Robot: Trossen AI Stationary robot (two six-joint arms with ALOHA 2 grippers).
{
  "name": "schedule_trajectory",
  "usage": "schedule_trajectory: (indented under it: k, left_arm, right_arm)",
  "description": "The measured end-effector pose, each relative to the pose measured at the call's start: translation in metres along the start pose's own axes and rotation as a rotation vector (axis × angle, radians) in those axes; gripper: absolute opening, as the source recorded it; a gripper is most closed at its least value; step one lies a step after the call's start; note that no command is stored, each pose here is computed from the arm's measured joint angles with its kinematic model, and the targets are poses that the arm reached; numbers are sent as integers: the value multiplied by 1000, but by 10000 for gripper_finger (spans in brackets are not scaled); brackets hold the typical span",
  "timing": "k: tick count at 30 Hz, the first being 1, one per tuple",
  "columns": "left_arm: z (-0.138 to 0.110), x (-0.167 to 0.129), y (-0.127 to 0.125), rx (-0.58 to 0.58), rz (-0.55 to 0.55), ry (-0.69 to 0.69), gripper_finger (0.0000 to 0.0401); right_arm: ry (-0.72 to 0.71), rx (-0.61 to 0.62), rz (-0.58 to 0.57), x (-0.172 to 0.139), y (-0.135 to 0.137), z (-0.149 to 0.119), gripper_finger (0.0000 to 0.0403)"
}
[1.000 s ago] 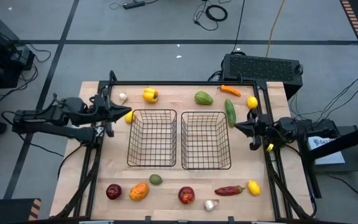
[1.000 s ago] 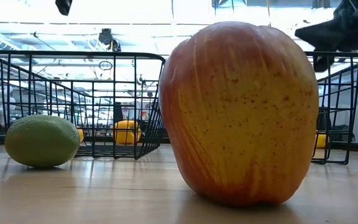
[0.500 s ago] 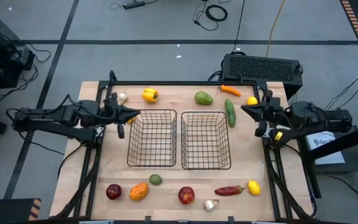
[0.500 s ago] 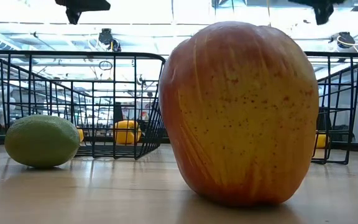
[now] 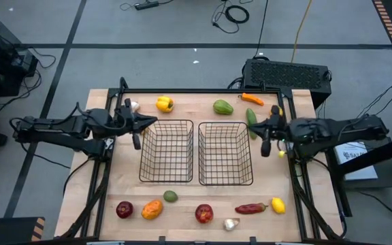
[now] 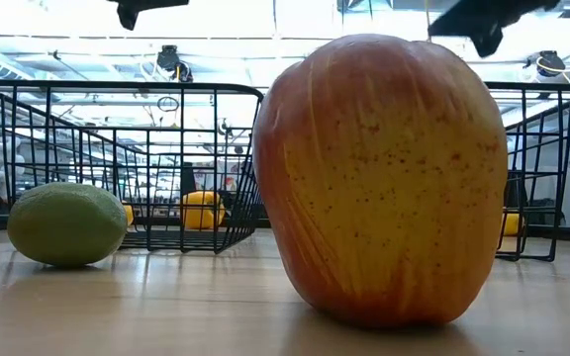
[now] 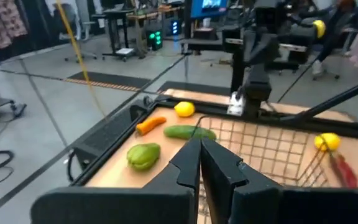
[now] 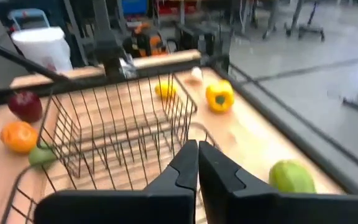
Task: Sort produce into baskets
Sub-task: Put the top white garlic into the left black wire basket
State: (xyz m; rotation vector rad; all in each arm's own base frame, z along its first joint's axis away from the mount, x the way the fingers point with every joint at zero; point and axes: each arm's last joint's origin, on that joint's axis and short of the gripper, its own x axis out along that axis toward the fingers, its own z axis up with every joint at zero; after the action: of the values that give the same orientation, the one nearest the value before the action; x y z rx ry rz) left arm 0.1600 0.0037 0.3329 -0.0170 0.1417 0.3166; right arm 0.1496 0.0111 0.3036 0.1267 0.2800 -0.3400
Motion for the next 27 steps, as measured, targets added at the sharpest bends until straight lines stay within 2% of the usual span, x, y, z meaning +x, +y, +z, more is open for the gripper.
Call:
schedule_trajectory:
  k: [2, 6, 10, 15, 19, 23, 27]
  left_arm:
    - [-3, 2, 2, -2, 77, 22, 20]
    - [-8, 3, 13, -32, 368, 51, 20]
    - [-13, 4, 31, -86, 505, 90, 20]
    - [-4, 1, 59, -177, 635, 160, 20]
    - [5, 1, 78, -186, 738, 195, 20]
    - [1, 5, 88, -245, 702, 221, 20]
    - [-10, 9, 89, -264, 729, 323, 24]
  right_arm:
    - [36, 10, -11, 6, 1, -10, 11]
    - [61, 38, -12, 14, 3, -23, 22]
    - [99, 45, 1, 17, 6, -35, 30]
    - [72, 46, 26, 16, 10, -32, 38]
    - [16, 49, 59, 15, 14, -26, 42]
    - [3, 52, 79, 14, 16, -25, 44]
    - [14, 71, 90, 13, 18, -26, 44]
